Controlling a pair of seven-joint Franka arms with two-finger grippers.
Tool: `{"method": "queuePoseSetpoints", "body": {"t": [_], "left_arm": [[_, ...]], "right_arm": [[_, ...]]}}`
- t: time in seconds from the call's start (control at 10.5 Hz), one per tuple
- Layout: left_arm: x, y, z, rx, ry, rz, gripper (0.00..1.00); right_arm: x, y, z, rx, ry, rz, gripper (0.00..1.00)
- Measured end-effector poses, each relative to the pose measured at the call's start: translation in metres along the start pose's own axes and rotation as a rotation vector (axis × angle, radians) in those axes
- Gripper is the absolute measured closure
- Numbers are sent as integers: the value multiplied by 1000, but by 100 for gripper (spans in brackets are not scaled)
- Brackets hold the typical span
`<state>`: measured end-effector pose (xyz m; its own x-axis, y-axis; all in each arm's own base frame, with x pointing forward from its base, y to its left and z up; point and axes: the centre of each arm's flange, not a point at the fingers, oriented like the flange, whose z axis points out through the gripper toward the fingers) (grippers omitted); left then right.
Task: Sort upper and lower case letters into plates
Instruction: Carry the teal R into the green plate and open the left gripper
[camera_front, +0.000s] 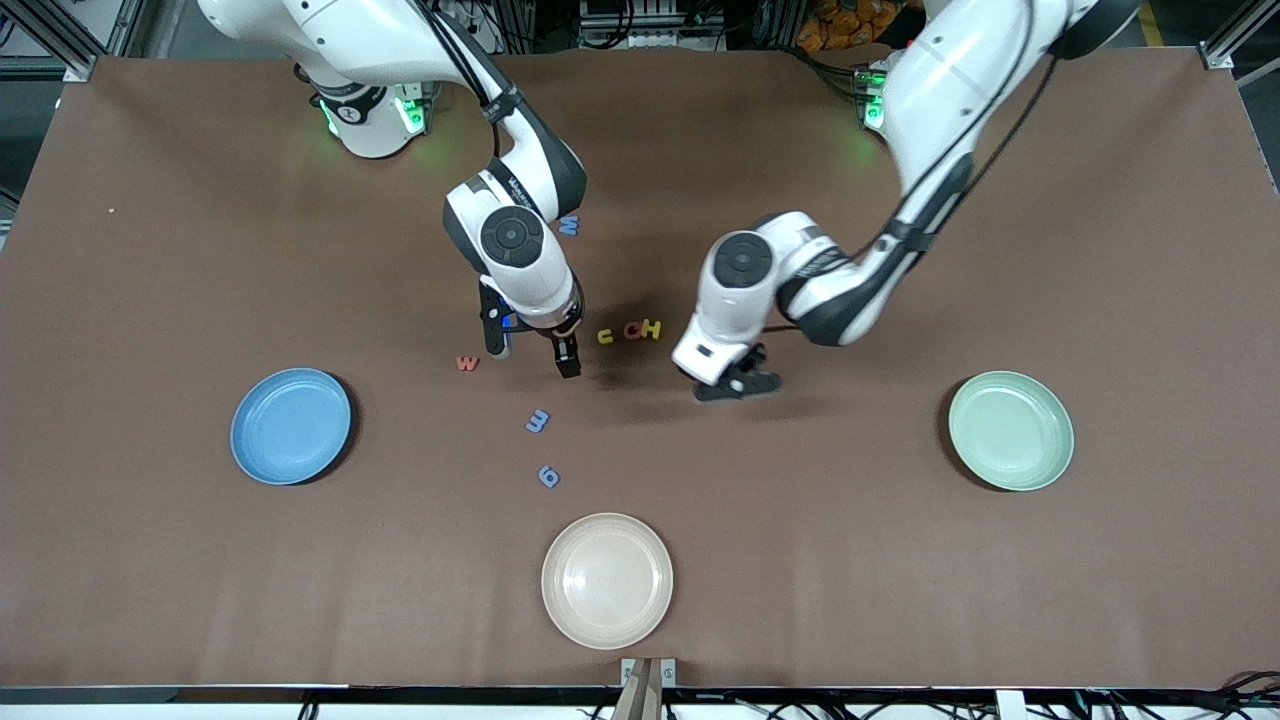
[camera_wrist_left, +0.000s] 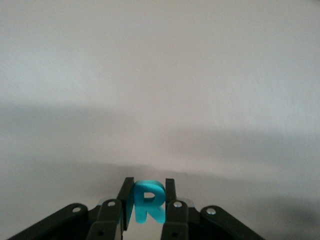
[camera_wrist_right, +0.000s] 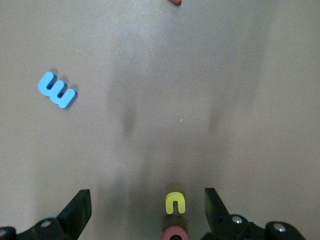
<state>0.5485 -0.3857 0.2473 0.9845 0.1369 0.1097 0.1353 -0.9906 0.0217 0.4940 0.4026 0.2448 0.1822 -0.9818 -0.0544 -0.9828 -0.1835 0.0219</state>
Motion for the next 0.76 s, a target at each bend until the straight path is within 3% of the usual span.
{"method": "queuePoseSetpoints", "body": {"t": [0.29,0.76], "left_arm": [[63,-75,-40,42,48,6,71],[142,-247,-37,122,-8,146,71]], "right_arm": [[-32,12,30,-20,11,-15,0],[-71,39,60,-24,16,-80,0]]}}
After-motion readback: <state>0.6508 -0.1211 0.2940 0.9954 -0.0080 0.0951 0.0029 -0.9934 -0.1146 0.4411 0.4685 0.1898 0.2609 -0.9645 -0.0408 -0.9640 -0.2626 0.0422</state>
